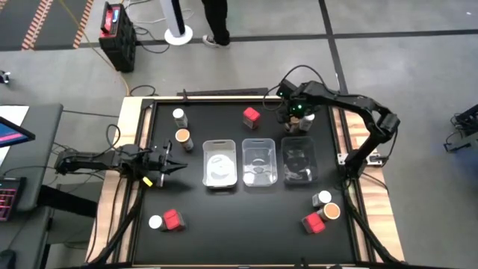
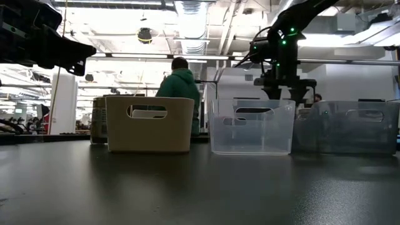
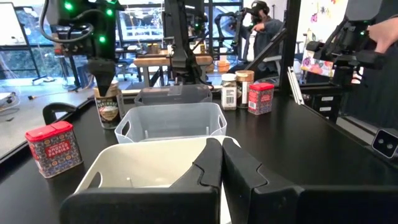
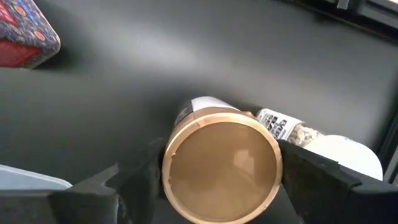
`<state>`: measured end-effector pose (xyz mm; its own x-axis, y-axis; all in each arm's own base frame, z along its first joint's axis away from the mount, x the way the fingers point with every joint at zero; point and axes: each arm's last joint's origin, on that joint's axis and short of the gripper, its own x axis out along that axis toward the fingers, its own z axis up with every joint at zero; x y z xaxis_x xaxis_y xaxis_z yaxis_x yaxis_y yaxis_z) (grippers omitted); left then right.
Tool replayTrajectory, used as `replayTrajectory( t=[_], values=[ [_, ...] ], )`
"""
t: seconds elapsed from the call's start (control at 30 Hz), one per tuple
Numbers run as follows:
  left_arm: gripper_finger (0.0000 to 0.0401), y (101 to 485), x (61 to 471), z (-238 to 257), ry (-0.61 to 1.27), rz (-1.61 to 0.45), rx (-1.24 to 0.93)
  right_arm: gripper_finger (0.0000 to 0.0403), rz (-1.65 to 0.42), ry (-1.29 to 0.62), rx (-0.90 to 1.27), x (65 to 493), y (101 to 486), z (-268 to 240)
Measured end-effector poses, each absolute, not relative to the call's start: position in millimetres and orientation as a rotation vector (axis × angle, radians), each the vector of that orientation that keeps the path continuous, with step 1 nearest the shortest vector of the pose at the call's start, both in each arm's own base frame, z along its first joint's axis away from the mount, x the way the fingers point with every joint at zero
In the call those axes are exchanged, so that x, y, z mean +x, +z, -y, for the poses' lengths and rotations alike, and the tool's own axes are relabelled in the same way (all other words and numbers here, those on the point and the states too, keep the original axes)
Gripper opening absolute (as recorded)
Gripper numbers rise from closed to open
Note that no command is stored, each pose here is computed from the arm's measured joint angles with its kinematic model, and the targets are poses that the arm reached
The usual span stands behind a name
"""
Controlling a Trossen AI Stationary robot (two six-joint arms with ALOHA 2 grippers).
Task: Sort spices by type
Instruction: Put the top right brown seasoning bottle into the black bin
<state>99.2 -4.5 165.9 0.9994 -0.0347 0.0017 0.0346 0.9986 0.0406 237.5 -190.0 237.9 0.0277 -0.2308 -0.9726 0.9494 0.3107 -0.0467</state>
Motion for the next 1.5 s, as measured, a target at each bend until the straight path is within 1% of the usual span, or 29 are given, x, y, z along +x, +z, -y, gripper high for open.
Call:
replayTrajectory(
  t=[0.2,0.4,0.63,0.87,1.3,1.5],
  values=[
    [0.0000,166,99,4,-0.035,0.002,0.041,0.0324,-1.182,-1.078,0.806,237,238,190],
    [0.0000,166,99,4,-0.035,0.002,0.041,0.0312,-1.168,-1.069,0.799,239,238,191],
    [0.0000,166,99,4,-0.035,0.002,0.041,0.0309,-1.164,-1.023,0.751,242,243,193],
    [0.0000,166,99,4,-0.035,0.002,0.041,0.0308,-1.134,-0.972,0.686,250,263,194],
    [0.0000,166,99,4,-0.035,0.002,0.041,0.0307,-1.250,-0.826,0.527,254,303,177],
    [0.0000,166,99,4,-0.035,0.002,0.041,0.0307,-1.199,-0.786,0.477,251,327,163]
  ],
)
